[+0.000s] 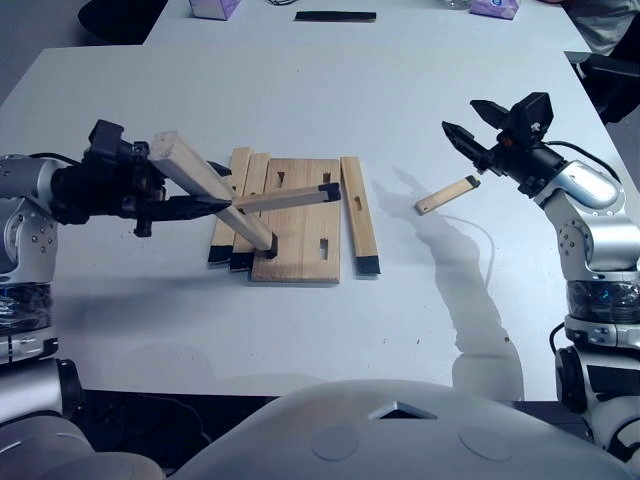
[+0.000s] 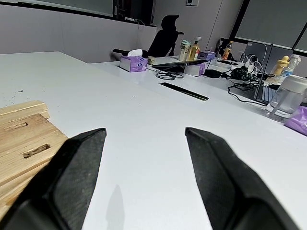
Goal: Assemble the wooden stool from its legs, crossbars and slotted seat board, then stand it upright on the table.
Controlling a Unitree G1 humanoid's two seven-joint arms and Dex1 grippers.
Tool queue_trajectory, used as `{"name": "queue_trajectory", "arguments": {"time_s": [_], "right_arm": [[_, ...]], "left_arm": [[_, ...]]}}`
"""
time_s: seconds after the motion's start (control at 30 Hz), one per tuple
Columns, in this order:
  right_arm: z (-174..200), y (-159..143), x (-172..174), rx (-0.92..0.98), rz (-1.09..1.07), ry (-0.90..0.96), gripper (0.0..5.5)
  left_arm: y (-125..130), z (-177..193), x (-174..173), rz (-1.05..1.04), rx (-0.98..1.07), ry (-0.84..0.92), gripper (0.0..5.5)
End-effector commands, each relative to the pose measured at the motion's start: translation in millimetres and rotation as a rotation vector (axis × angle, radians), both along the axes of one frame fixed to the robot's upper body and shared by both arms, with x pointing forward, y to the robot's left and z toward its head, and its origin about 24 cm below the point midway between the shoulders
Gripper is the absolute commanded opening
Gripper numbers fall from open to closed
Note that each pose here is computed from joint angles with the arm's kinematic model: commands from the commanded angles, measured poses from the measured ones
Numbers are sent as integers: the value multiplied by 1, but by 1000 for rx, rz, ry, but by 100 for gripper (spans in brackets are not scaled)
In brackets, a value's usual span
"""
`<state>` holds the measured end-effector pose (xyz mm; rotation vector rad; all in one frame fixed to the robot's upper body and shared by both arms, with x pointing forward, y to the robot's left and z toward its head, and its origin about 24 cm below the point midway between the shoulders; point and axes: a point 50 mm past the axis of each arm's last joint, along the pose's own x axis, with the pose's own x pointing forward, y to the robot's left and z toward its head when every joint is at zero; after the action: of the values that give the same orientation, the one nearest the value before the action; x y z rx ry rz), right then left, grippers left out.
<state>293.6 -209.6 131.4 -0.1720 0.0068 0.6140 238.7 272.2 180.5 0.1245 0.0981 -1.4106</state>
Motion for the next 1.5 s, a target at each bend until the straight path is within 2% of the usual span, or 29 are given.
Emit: {"name": "queue_trajectory", "arguments": {"time_s": [0.03, 0.33, 0.6, 1.0, 1.27, 1.47, 1.5], "right_arm": [[2, 1, 0, -3, 2, -12, 303], [2, 2, 1, -1, 5, -8, 303], [1, 10, 4, 5, 22, -10, 303], [-10, 31, -2, 31, 57, 11, 303], [-10, 32, -1, 34, 42, 6, 303], [-9, 21, -2, 51, -25, -8, 303], [-9, 18, -3, 53, -43, -10, 303]], "left_arm": [[1, 10, -4, -7, 27, -14, 205], [2, -5, -3, -7, 71, 20, 205], [-16, -32, 5, -93, 96, 69, 204], [-29, -84, -34, -43, 233, 131, 204], [-30, -74, -26, -78, 247, 97, 204], [-24, -59, -19, 6, 273, 124, 204], [-23, -55, -18, 16, 271, 134, 233]]}}
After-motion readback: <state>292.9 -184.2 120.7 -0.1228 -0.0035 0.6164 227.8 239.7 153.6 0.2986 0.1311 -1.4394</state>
